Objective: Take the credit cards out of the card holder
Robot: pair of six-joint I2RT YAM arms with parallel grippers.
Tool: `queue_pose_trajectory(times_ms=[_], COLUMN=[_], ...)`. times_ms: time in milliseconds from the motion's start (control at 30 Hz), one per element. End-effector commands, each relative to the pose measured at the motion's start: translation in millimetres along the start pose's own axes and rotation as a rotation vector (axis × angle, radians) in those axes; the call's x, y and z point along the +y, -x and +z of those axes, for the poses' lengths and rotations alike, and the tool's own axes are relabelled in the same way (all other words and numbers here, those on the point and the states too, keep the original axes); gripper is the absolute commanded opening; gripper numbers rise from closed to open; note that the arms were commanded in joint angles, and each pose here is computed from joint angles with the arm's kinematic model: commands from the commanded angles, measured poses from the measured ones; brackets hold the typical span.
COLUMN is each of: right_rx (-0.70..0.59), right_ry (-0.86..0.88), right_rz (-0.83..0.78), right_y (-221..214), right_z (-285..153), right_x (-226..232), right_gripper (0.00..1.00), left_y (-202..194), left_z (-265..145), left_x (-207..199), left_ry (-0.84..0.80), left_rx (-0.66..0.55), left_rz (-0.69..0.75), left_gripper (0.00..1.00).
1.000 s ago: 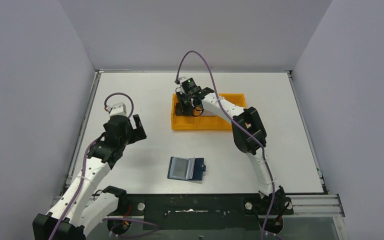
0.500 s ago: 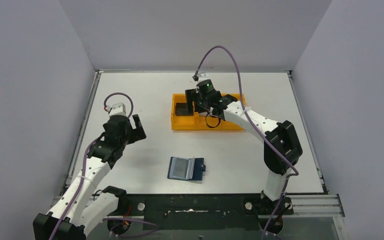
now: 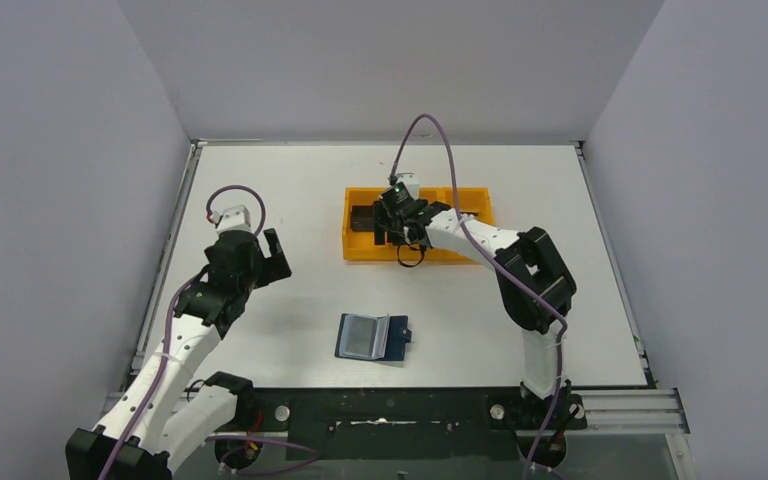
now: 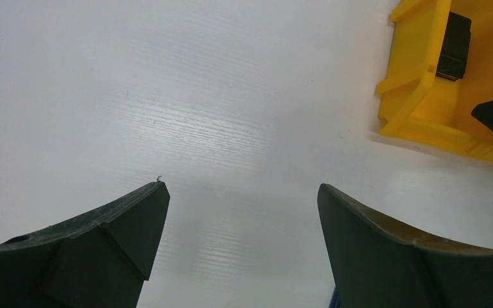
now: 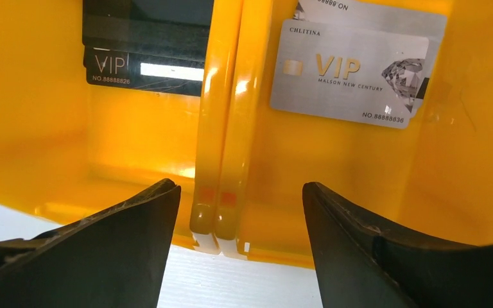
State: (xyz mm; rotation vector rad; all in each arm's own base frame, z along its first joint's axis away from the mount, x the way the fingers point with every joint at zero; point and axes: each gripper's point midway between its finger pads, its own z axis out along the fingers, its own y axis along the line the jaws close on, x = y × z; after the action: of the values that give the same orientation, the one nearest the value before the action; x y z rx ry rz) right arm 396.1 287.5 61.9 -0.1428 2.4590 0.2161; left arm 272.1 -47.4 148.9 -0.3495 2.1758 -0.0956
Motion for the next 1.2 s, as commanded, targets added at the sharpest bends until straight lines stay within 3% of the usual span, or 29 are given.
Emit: queue_pose_trajectory(times_ms=[0, 467, 933, 1167], right_rx=[-0.094, -0.089, -0.099, -0.181], right_ry=[-0.052, -0.079, 0.003, 0.073], right_rz=[0.060, 0.070, 0.058, -0.005], right_y=[16.7, -8.0, -30.9, -14.9], right_z=[-11.0, -23.7, -37.2, -82.1], right_x=[10.6, 28.3, 68.2, 72.6], right_gripper=[0.71, 0.67, 0.66, 0.70], left_y=[16.5, 14.0, 13.9, 16.6], left_z=[-4.0, -4.5, -13.6, -18.8], left_x=[-0.4, -6.1, -14.4, -18.7], left_ry=[-0.003, -0.035, -0.094, -0.117], left_rx=[-0.062, -0.049, -0.057, -0.067], left_rz=[-0.018, -0.019, -0.042, -0.040], left_gripper=[0.88, 0.88, 0.88, 0.88])
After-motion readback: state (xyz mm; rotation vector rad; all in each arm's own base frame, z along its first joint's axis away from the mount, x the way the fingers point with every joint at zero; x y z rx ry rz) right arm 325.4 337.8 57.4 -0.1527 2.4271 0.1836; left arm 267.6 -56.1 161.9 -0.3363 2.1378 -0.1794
